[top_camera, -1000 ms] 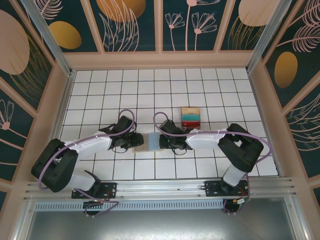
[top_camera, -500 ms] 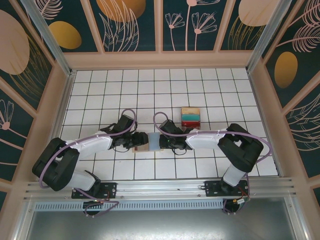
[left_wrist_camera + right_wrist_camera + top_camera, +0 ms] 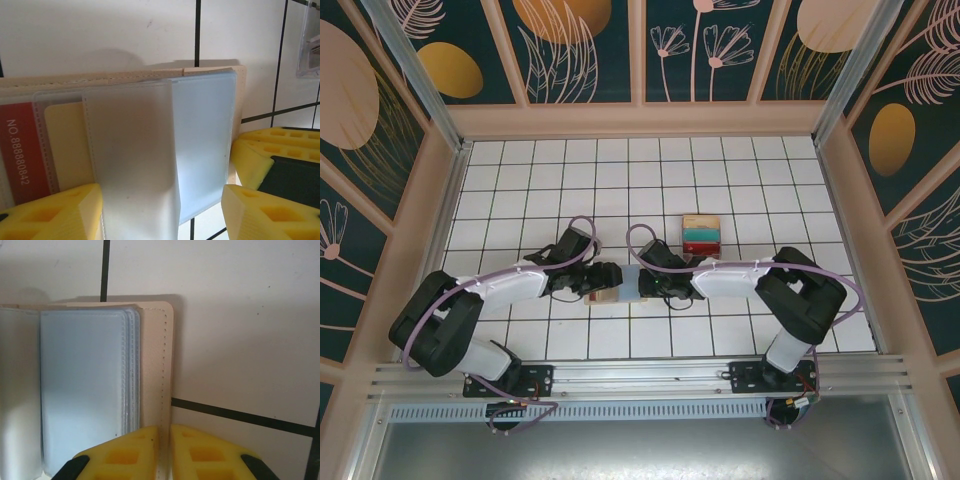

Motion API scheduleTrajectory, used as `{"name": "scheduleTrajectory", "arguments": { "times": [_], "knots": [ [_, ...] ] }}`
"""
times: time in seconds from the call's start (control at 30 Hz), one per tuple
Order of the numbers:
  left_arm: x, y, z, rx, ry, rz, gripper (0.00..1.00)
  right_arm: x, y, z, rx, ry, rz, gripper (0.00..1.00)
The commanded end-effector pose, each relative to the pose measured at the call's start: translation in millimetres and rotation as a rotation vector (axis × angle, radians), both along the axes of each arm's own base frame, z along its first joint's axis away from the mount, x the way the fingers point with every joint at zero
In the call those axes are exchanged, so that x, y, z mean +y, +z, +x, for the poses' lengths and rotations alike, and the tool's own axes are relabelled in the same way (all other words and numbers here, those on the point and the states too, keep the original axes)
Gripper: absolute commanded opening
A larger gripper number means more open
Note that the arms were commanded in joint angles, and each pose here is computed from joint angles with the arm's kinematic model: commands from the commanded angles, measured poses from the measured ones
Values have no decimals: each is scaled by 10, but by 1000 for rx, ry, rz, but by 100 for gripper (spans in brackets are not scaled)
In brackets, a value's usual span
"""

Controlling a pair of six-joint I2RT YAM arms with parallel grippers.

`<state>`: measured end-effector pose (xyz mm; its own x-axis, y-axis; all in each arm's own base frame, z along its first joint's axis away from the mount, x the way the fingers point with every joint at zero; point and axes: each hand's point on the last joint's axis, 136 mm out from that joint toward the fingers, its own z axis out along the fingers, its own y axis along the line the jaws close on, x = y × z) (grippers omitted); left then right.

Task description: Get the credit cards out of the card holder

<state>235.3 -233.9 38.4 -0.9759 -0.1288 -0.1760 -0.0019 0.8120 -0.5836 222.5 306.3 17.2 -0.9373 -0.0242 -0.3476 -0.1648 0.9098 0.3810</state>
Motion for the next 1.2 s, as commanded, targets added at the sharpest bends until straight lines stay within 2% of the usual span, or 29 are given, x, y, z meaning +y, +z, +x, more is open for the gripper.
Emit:
{"name": "scheduleTrajectory", "arguments": {
  "times": [0.0, 0.4, 0.63, 0.8, 0.97, 1.17],
  "knots": [
    [-129, 140, 53, -30, -28, -56, 64, 74, -129, -111, 45, 24, -13, 16],
    [-473, 371, 133, -58, -103, -209, 62, 47, -43, -59, 16, 3, -5, 16],
    [-554, 465, 214, -80, -104, -213, 61, 1, -13, -39, 13, -19, 9, 16],
    [-337, 495, 253, -115, -33, -110, 61, 12, -23, -42, 17, -14, 8, 16],
    [131, 341, 236, -125, 61, 97, 63, 34, -32, -42, 20, -5, 7, 16],
    [451, 138, 117, -80, 97, 188, 62, 37, -54, -50, 27, -3, 4, 16]
  ]
}}
